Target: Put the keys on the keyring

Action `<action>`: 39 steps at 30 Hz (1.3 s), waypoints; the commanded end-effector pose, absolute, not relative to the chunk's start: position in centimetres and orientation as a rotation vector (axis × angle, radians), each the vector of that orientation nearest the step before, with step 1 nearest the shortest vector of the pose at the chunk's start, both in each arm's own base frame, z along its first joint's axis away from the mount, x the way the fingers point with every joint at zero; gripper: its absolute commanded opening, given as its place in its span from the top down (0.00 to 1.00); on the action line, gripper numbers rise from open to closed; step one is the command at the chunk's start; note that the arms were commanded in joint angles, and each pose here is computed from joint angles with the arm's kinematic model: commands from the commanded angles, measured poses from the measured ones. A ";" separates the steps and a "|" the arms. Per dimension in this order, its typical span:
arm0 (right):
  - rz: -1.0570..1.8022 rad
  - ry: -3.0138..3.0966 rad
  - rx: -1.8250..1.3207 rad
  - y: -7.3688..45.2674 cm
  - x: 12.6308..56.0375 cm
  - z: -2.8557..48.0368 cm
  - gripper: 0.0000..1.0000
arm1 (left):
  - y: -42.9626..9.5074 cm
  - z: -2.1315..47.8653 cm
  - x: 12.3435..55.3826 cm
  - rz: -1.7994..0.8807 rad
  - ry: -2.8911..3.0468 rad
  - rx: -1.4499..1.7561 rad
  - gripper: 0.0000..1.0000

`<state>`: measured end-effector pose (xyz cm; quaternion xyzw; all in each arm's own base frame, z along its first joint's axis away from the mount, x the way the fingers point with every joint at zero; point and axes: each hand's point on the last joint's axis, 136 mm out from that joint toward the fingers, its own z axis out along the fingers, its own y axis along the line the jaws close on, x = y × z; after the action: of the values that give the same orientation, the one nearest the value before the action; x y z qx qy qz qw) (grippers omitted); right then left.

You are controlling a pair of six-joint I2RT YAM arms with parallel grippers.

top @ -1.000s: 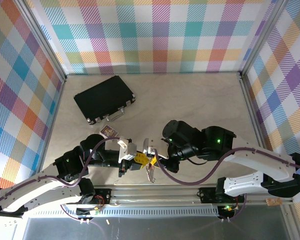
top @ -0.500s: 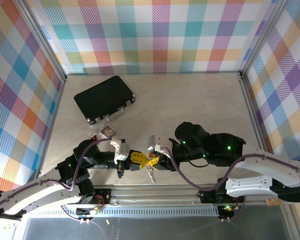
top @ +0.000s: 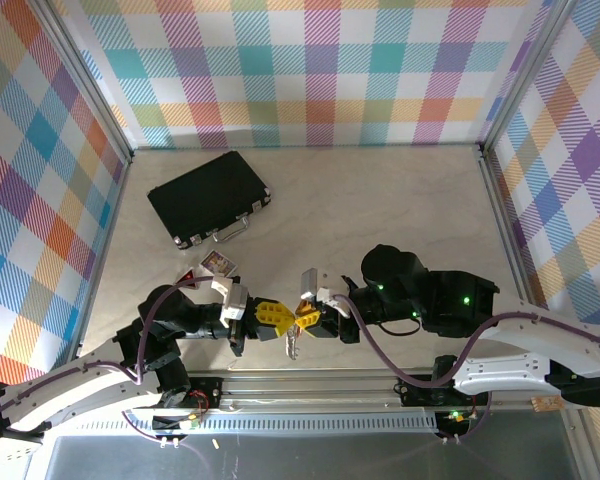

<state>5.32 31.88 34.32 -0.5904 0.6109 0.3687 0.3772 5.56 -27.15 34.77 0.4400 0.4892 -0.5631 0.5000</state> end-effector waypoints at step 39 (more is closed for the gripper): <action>0.906 1.550 -1.669 33.0 4.7 36.1 0.88 | -26.8 36.4 6.9 -1.149 1.226 1.132 1.00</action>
<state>6.06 32.69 32.97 -0.6494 0.6286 0.2938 0.3112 7.22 -26.70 33.63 0.4968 0.5481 -0.4484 0.5018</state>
